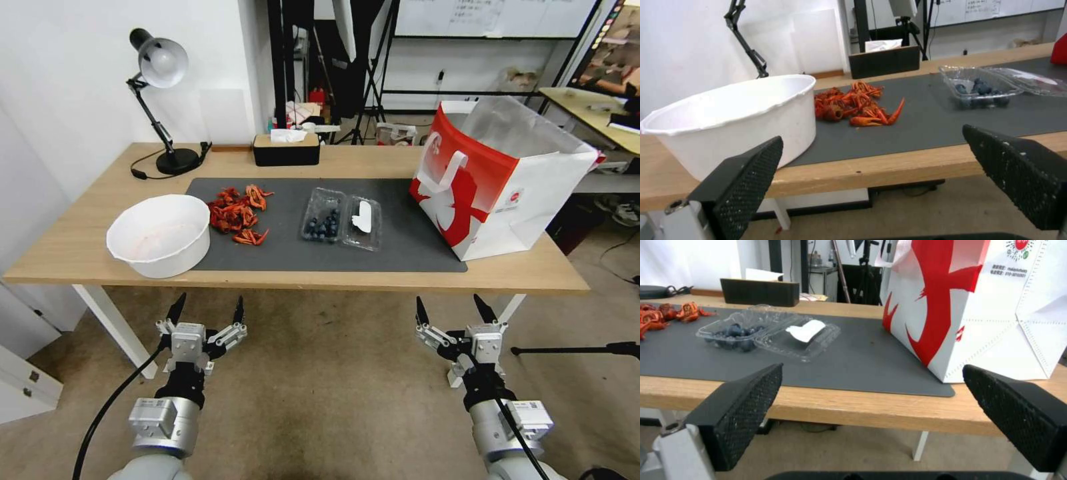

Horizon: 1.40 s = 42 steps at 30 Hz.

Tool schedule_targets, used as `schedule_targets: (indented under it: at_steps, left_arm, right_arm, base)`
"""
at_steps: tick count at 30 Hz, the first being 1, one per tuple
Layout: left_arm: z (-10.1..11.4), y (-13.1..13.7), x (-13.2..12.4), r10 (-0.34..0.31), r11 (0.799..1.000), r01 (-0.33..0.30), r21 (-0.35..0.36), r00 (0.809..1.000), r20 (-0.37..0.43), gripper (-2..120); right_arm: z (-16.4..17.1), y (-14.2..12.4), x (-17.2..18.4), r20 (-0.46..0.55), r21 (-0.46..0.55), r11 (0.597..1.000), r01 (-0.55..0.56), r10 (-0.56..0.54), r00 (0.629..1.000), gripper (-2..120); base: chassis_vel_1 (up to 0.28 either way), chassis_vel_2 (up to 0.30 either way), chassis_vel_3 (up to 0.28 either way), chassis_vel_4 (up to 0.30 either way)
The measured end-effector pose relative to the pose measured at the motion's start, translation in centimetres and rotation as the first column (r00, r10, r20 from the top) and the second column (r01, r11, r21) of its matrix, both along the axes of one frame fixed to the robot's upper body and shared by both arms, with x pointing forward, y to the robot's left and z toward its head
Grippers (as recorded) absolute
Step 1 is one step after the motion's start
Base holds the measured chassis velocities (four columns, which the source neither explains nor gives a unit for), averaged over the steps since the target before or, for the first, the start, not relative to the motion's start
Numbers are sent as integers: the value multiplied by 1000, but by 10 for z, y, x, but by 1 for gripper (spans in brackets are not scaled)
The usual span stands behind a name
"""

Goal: Close the takeout container lid, then place the container into the takeout bag.

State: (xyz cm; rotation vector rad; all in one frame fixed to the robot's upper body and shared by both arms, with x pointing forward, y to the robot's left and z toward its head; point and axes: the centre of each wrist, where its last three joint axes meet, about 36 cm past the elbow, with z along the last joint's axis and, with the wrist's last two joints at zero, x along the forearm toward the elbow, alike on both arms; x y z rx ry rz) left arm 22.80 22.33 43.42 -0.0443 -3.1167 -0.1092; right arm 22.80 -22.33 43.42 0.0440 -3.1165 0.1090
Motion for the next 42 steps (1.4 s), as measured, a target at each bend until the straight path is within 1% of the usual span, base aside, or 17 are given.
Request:
schedule_targets:
  at_steps: [21, 22, 23, 24, 25, 26, 27, 29, 30, 32, 35, 42]
  left_arm:
    - [0, -1, 0, 4, 1000, -4, -5, 1000, -1, 100]
    - [-1, -6, -1, 18, 1000, -18, -25, 1000, -5, 100]
    - [-1, -12, -2, 34, 998, -35, -54, 999, -15, 100]
    - [-1, -12, -2, 34, 998, -35, -54, 999, -15, 100]
    - [-2, -23, -4, 64, 993, -67, -100, 997, -36, 100]
    - [-2, -33, -5, 89, 985, -97, -142, 994, -57, 100]
    - [-2, -33, -5, 89, 985, -97, -142, 994, -57, 100]
    - [-2, -54, -10, 140, 961, -163, -225, 984, -113, 100]
    - [-2, -54, -10, 140, 961, -163, -225, 984, -113, 100]
    - [-1, -61, -12, 157, 945, -188, -268, 979, -132, 100]
    - [-1, -62, -12, 160, 942, -192, -274, 978, -136, 100]
    - [-1, -60, -13, 160, 945, -192, -266, 978, -136, 100]
  right_arm:
    - [-1, 0, 0, -4, -2, 1000, -5, 5, 1000, 100]
    - [-10, 1, -4, -42, -10, 999, -37, 37, 998, 100]
    - [-24, 5, -10, -112, -11, 996, -84, 82, 990, 100]
    - [-24, 5, -10, -112, -11, 996, -84, 82, 990, 100]
    - [-29, 7, -13, -138, -11, 994, -107, 105, 985, 100]
    - [-30, 7, -14, -143, -12, 993, -116, 113, 983, 100]
    - [-30, 7, -14, -143, -12, 993, -116, 113, 983, 100]
    - [-31, 8, -15, -145, -12, 992, -122, 119, 982, 100]
    - [-31, 8, -15, -145, -12, 992, -122, 119, 982, 100]
    - [-31, 8, -15, -145, -10, 993, -121, 118, 982, 100]
    - [-32, 8, -15, -145, -9, 993, -119, 117, 982, 100]
    - [-33, 9, -15, -144, -9, 994, -113, 111, 983, 100]
  base:
    - [0, 0, 0, 0]
    - [0, 0, 0, 0]
    - [0, 0, 0, 0]
    - [0, 0, 0, 0]
    - [0, 0, 0, 0]
    - [0, 0, 0, 0]
    - [0, 0, 0, 0]
    - [0, 0, 0, 0]
    - [0, 0, 0, 0]
    - [0, 0, 0, 0]
    - [0, 0, 0, 0]
    - [0, 0, 0, 0]
